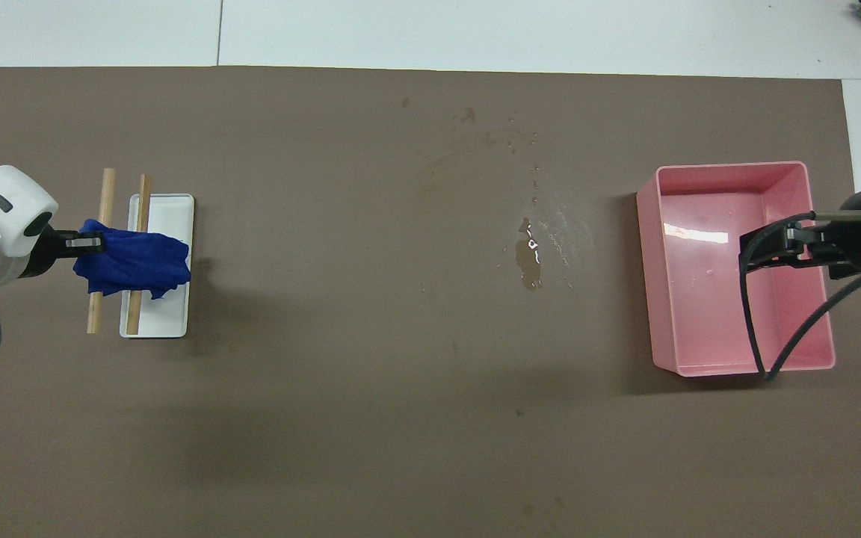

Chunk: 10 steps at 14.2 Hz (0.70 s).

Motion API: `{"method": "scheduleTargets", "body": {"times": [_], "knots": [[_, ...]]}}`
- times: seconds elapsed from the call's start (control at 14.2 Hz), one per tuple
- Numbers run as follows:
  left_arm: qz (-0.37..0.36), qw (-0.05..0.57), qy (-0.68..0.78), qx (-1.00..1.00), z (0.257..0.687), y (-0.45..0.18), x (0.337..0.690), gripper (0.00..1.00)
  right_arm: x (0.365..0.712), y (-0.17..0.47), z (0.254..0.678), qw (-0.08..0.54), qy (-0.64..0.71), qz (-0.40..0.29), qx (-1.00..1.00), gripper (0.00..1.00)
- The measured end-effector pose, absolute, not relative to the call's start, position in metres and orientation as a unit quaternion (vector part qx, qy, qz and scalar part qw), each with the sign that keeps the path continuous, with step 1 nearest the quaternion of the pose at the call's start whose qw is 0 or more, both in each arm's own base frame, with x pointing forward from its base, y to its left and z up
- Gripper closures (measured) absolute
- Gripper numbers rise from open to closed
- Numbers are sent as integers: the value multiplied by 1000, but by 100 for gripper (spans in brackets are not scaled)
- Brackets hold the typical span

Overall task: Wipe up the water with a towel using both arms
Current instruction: 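Lift the blue cloth with the left gripper toward the water spill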

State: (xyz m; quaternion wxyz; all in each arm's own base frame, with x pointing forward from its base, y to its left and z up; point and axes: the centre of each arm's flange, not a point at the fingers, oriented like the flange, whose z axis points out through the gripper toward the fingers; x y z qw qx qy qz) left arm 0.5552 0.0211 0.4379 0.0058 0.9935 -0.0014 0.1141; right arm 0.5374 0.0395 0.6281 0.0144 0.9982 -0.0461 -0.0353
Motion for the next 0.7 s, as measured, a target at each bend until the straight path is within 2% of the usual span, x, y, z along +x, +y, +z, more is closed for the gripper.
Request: {"method": "scheduleTargets", "body": {"times": [0.28, 0.49, 0.7], "knots": [[94, 8, 0, 995, 447, 21, 557, 85, 537, 39, 628, 14, -46, -35, 998, 0], [60, 16, 41, 997, 501, 10, 564, 85, 537, 39, 628, 14, -46, -36, 998, 0], [46, 39, 102, 993, 538, -48, 563, 85, 537, 40, 628, 14, -46, -35, 998, 0]]}}
